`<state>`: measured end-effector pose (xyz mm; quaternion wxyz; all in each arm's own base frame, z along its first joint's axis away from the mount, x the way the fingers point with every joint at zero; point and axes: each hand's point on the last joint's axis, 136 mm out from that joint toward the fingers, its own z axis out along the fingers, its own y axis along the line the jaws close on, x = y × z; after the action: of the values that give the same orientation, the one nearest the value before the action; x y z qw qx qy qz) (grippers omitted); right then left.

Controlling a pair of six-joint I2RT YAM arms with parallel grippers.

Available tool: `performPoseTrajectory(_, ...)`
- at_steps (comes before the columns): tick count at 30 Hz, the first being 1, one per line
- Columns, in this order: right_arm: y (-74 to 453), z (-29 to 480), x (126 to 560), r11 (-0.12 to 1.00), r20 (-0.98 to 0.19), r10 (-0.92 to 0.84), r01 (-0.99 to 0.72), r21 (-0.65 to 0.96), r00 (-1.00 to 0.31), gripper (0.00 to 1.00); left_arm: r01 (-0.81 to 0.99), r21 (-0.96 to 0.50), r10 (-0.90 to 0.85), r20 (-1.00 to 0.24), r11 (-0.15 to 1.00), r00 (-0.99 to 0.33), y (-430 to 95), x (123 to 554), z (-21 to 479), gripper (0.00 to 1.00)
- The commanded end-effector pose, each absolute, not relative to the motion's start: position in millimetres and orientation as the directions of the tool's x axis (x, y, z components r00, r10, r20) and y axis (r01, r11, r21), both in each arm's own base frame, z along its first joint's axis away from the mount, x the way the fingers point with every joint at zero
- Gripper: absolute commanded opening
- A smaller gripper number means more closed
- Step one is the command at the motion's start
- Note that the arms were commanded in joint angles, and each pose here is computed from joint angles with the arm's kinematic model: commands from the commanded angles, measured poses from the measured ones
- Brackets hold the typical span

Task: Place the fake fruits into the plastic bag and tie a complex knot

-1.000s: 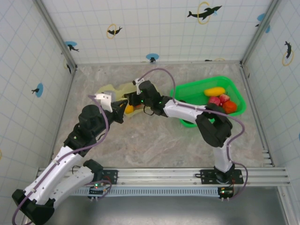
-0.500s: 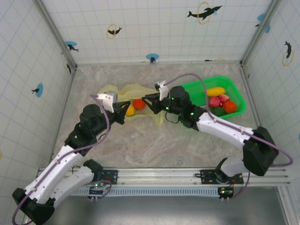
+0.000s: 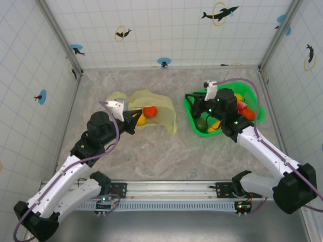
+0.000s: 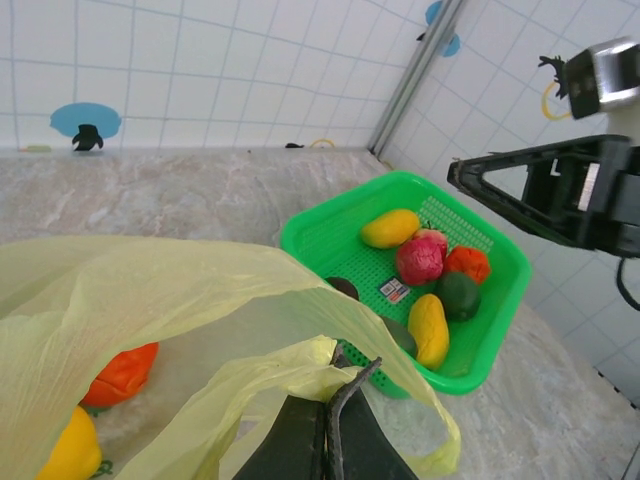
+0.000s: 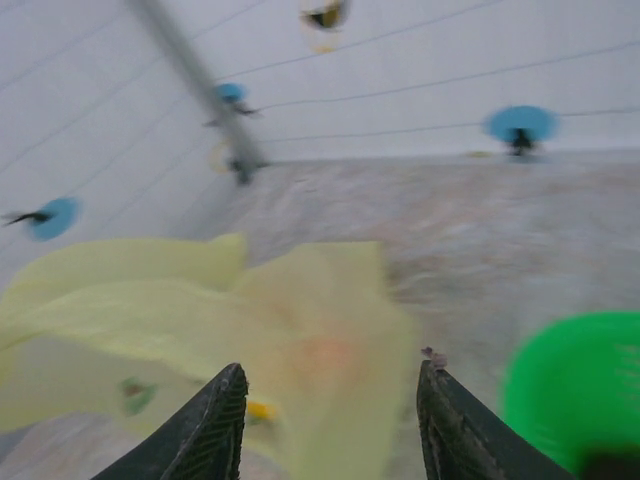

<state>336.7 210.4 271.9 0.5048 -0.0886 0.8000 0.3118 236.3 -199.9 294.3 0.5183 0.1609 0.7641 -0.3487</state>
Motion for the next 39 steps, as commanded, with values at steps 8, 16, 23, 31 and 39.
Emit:
performPoseTrajectory(8, 52, 168, 393, 0.972, -0.692, 0.235, 0.155, 0.178, -0.682, 0.62, 0.664, -0.348, -0.108, -0.921, 0.662, -0.375, -203, 227, 308, 0.0)
performPoseTrajectory(16, 8, 117, 417, 0.966, -0.581, 0.208, 0.257, -0.002, -0.787, 0.75, 0.679, -0.345, -0.104, -0.923, 0.648, -0.37, -205, 224, 310, 0.0)
performPoseTrajectory(23, -3, 88, 423, 0.959, -0.487, 0.203, 0.274, -0.079, -0.849, 0.81, 0.682, -0.342, -0.11, -0.926, 0.646, -0.361, -204, 222, 313, 0.0)
performPoseTrajectory(31, -2, 56, 411, 0.955, -0.443, 0.233, 0.289, -0.063, -0.866, 0.79, 0.676, -0.337, -0.108, -0.927, 0.655, -0.358, -202, 223, 312, 0.0)
performPoseTrajectory(39, -4, 30, 408, 0.954, -0.408, 0.278, 0.298, 0.015, -0.869, 0.72, 0.668, -0.34, -0.105, -0.925, 0.662, -0.366, -202, 225, 309, 0.0)
